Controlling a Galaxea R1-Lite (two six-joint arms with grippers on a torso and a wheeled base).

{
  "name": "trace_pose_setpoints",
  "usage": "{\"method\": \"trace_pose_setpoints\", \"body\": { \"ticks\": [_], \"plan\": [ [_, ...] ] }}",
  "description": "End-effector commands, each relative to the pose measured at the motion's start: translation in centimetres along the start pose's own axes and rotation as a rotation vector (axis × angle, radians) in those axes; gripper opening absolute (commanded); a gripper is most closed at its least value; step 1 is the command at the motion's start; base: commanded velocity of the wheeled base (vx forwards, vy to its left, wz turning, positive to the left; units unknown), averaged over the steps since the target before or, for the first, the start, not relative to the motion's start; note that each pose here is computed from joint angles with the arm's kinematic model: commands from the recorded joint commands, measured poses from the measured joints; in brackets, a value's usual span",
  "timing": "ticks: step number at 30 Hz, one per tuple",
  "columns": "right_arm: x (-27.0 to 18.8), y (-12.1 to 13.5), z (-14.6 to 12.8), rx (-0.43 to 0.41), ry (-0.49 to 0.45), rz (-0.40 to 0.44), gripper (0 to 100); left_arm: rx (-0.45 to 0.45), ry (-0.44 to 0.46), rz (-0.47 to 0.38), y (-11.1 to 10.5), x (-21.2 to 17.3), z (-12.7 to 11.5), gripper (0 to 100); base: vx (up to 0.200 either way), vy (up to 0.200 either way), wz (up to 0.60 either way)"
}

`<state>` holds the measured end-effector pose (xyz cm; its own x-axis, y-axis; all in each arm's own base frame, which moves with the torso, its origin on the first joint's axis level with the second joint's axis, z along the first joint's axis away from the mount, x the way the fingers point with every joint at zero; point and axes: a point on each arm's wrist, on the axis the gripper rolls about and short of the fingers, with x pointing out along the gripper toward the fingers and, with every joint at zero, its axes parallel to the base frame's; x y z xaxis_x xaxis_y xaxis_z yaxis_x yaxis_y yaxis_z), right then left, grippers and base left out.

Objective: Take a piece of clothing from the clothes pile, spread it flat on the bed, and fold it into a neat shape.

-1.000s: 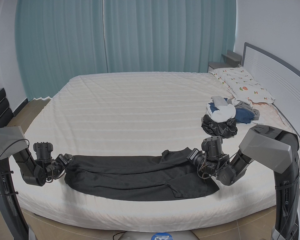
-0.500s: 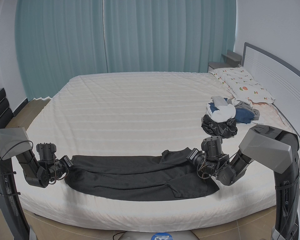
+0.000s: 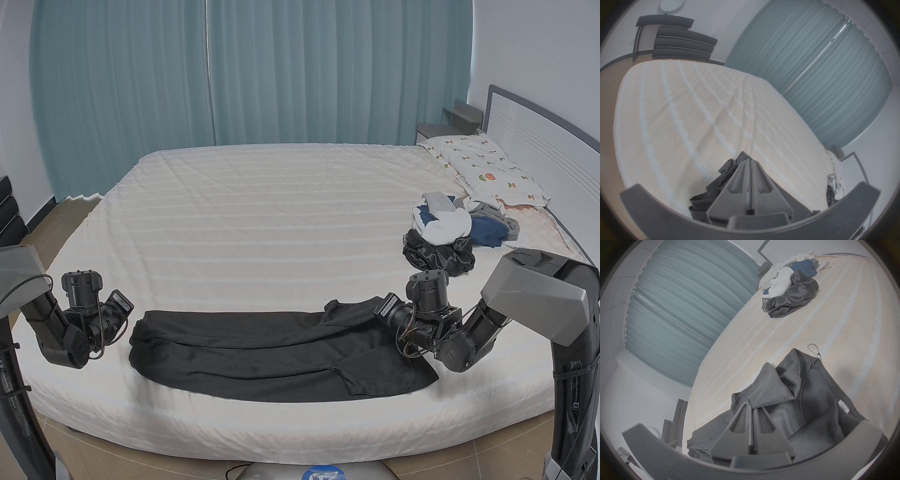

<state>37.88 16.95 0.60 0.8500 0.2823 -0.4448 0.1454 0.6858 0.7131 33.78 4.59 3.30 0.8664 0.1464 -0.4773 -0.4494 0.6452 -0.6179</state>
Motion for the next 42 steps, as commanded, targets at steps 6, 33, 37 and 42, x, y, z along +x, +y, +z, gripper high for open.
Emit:
{"method": "trace_pose_setpoints", "body": {
  "ticks": [6,33,37,42],
  "plan": [
    [-1.3,0.0,0.2,0.001,0.007,0.010,0,0.003,0.039,-0.080,-2.9,-2.4,-1.5,0,0.000,0.000,0.00],
    [-2.7,-3.7,-2.4,-0.227,0.114,-0.114,0,0.052,0.120,-0.026,-2.4,-0.4,-5.3,0,0.000,0.000,0.00],
    [-2.5,-3.9,-2.6,-0.231,0.120,-0.119,100,0.052,0.115,-0.029,-2.6,-0.2,-5.1,0,0.000,0.000,0.00],
    [-4.0,-2.7,-1.0,-0.224,0.079,-0.088,100,0.030,0.063,-0.042,-2.8,0.7,-3.5,0,0.000,0.000,0.00]
  ]
}}
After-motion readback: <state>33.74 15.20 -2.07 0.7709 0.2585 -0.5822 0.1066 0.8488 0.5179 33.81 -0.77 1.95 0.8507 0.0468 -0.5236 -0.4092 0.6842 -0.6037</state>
